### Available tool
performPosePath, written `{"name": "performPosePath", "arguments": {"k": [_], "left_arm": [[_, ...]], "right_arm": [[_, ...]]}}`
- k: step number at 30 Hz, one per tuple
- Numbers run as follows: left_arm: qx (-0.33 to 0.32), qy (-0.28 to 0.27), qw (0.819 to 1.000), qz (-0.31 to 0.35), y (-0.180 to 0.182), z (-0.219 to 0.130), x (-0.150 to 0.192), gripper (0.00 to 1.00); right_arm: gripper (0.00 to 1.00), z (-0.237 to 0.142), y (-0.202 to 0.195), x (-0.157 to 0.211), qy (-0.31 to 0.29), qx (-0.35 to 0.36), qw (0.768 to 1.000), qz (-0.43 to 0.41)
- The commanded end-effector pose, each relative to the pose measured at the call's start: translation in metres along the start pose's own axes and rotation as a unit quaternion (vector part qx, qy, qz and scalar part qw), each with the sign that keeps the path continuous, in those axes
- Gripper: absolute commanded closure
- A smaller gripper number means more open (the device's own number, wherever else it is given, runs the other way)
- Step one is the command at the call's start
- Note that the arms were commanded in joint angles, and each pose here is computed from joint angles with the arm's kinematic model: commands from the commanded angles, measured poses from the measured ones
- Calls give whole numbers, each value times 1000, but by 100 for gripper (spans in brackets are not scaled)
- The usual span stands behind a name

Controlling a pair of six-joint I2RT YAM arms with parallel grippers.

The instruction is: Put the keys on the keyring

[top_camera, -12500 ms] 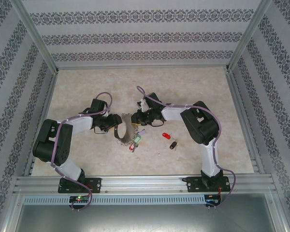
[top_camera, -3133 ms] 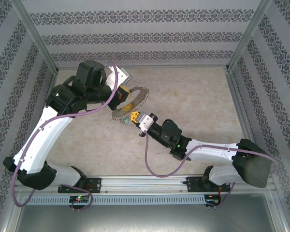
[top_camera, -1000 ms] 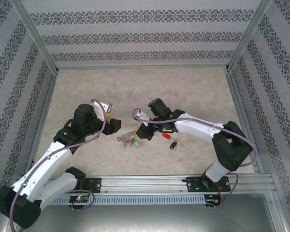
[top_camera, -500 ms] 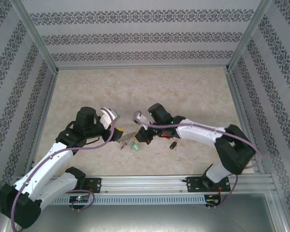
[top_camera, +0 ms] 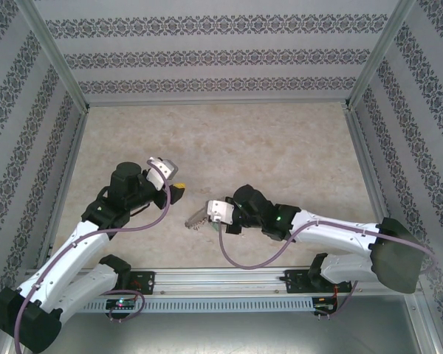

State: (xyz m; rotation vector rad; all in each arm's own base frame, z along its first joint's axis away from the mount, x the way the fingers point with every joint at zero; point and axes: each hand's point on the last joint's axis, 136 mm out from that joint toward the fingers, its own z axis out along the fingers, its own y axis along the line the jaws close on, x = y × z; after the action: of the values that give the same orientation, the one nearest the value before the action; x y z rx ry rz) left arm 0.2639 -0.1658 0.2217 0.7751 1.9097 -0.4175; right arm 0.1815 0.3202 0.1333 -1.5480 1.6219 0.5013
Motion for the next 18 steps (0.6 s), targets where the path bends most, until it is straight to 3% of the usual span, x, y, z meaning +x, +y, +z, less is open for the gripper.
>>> {"name": "performPosePath", "arguments": {"k": [1, 5, 11, 14, 18], "left_arm": [[-8, -16, 1000, -7, 5, 1, -8, 43], [50, -4, 999, -3, -14, 4, -2, 42], [149, 38, 988, -13, -45, 10, 17, 40], [170, 65, 983, -17, -51, 16, 31, 39], [169, 90, 981, -8, -48, 27, 44, 37]], "right_arm": [[100, -6, -3, -23, -68, -94, 985, 125], [100, 7, -5, -9, -37, -138, 962, 233], [100, 23, -28, 1, -52, -105, 938, 327], [100, 19, -30, -14, -94, -135, 925, 343], [100, 29, -27, -4, -75, -197, 888, 410]]}}
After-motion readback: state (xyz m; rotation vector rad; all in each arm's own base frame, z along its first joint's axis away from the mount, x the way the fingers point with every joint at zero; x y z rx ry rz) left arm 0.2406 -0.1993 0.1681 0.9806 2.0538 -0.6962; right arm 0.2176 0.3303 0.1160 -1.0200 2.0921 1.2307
